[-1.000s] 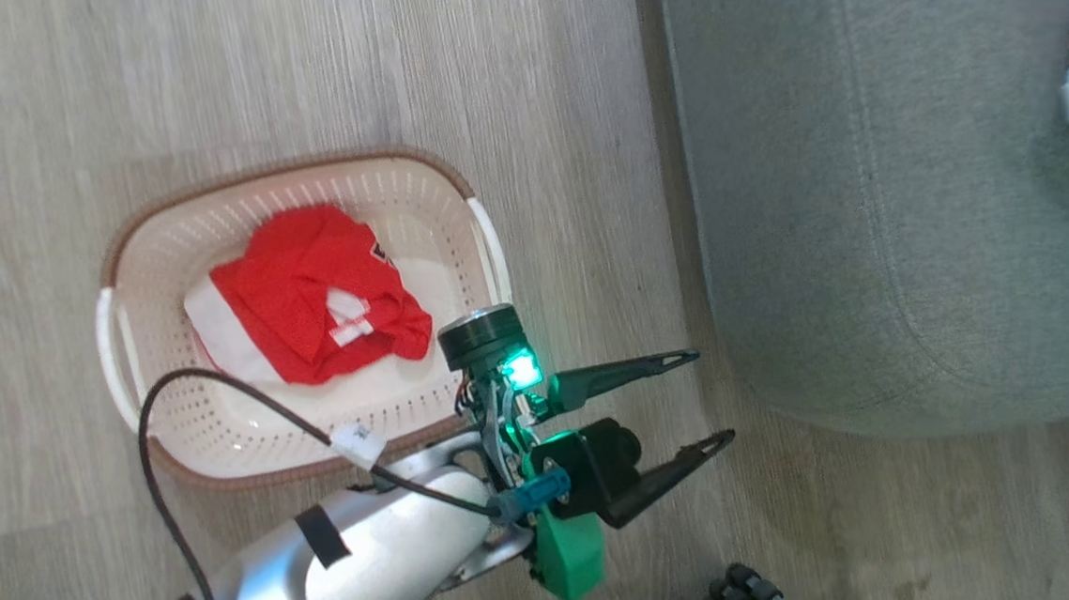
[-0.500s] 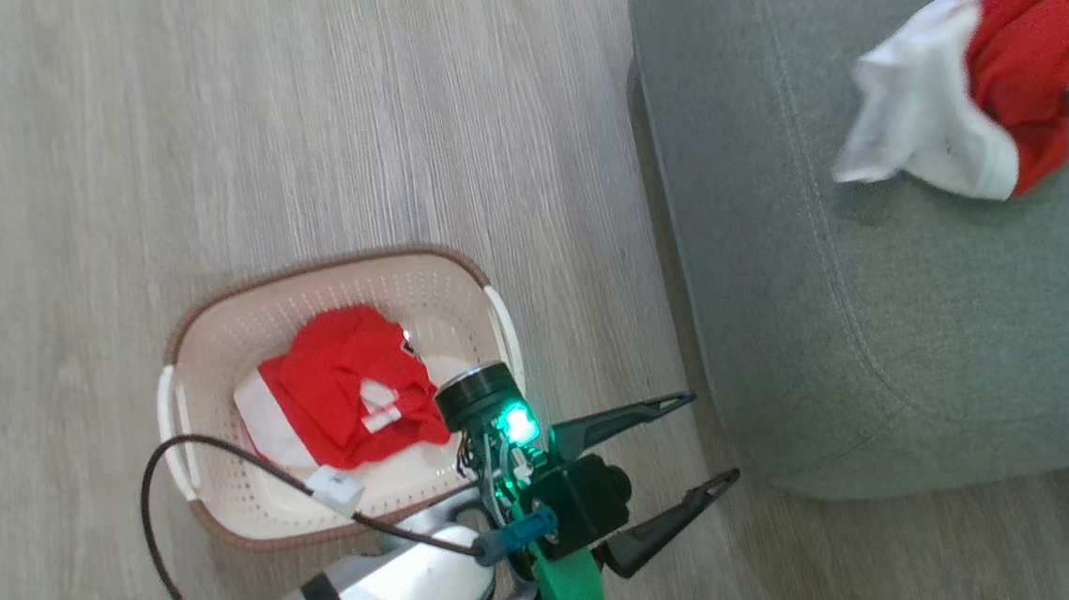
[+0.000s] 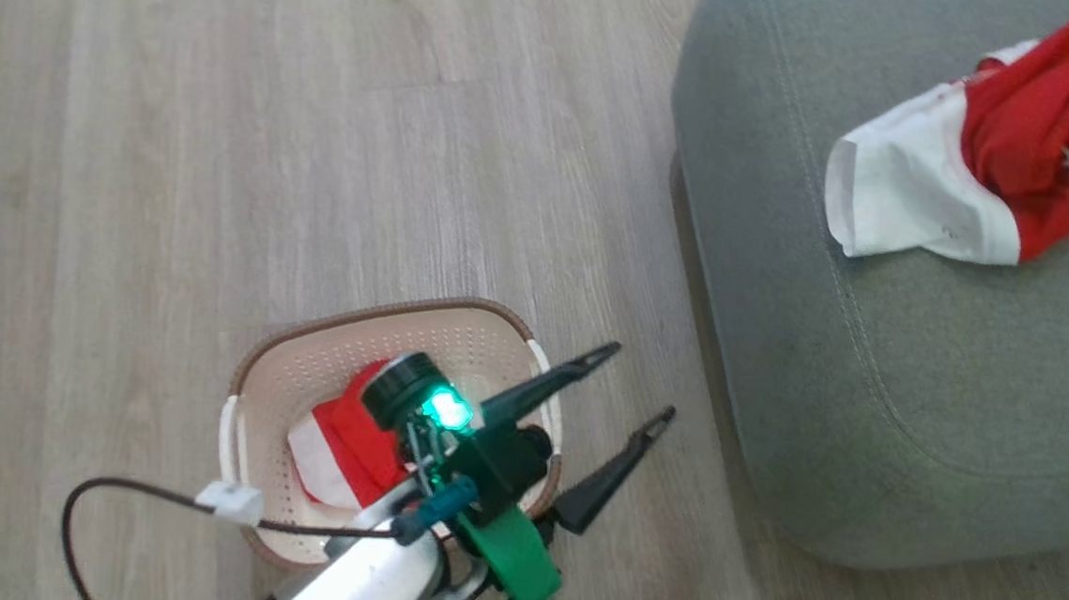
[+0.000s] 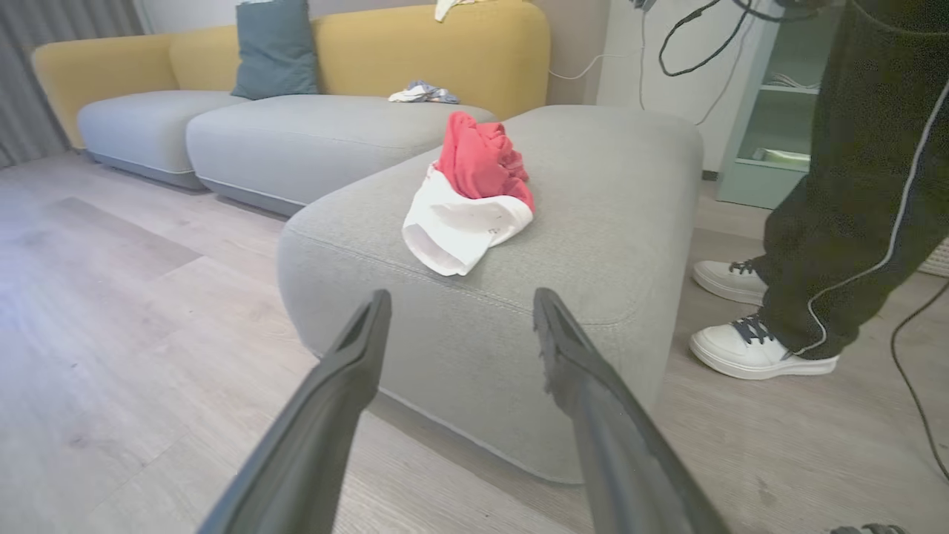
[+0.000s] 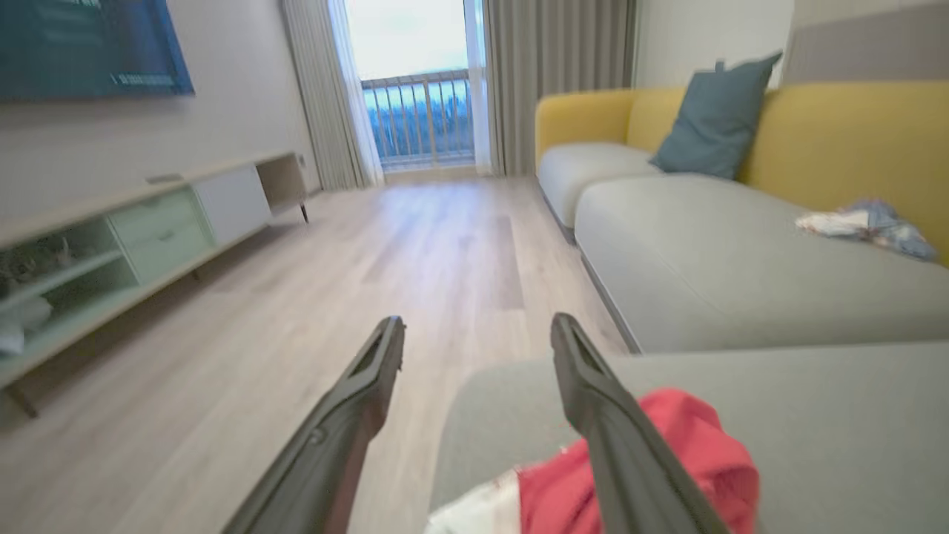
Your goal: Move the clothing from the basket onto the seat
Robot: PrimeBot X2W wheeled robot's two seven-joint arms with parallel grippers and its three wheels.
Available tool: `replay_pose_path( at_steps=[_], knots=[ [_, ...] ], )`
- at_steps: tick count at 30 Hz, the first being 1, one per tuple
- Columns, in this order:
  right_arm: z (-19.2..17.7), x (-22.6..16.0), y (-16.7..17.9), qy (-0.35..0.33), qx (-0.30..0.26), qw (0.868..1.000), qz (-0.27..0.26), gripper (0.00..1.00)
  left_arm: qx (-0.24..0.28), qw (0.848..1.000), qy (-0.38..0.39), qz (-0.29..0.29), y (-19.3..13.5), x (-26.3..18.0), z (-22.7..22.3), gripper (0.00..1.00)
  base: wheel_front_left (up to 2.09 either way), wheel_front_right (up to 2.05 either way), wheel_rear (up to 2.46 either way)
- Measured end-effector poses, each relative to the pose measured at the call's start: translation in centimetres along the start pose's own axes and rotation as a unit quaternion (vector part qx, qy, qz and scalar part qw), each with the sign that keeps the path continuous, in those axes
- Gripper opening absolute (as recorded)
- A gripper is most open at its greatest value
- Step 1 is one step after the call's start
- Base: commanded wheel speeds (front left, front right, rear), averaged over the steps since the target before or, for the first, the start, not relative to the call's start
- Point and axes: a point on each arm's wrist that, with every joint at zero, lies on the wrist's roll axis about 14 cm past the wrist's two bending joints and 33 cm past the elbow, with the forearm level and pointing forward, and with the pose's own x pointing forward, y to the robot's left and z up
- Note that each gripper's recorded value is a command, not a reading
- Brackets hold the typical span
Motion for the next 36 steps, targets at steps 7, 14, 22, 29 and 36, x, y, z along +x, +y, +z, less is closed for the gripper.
replay_pose_path(
  at_steps=[7,14,22,29,36],
  knots=[
    [-0.8,-0.2,8.6,-0.044,0.054,0.993,0.097,1.0,0.009,0.995,-0.024,0.1,4.2,-2.6,2.3,1.0,0.0,0.0,0.0],
    [-4.8,-1.8,15.9,-0.025,0.094,0.981,0.165,1.0,0.033,0.969,-0.056,0.237,10.2,-7.4,5.2,1.0,0.0,0.0,0.0],
    [-7.8,-3.1,19.7,-0.008,0.117,0.977,0.18,1.0,0.061,0.92,-0.099,0.373,15.0,-12.8,8.8,1.0,0.0,0.0,0.0],
    [-10.2,-4.2,19.1,-0.001,0.117,0.985,0.126,1.0,0.051,0.879,-0.082,0.467,16.8,-17.7,7.7,1.0,0.0,0.0,0.0],
    [-12.3,-5.1,17.9,0.015,0.122,0.99,0.075,1.0,0.037,0.861,-0.051,0.505,17.2,-19.7,5.6,1.0,0.0,0.0,0.0]
  ],
)
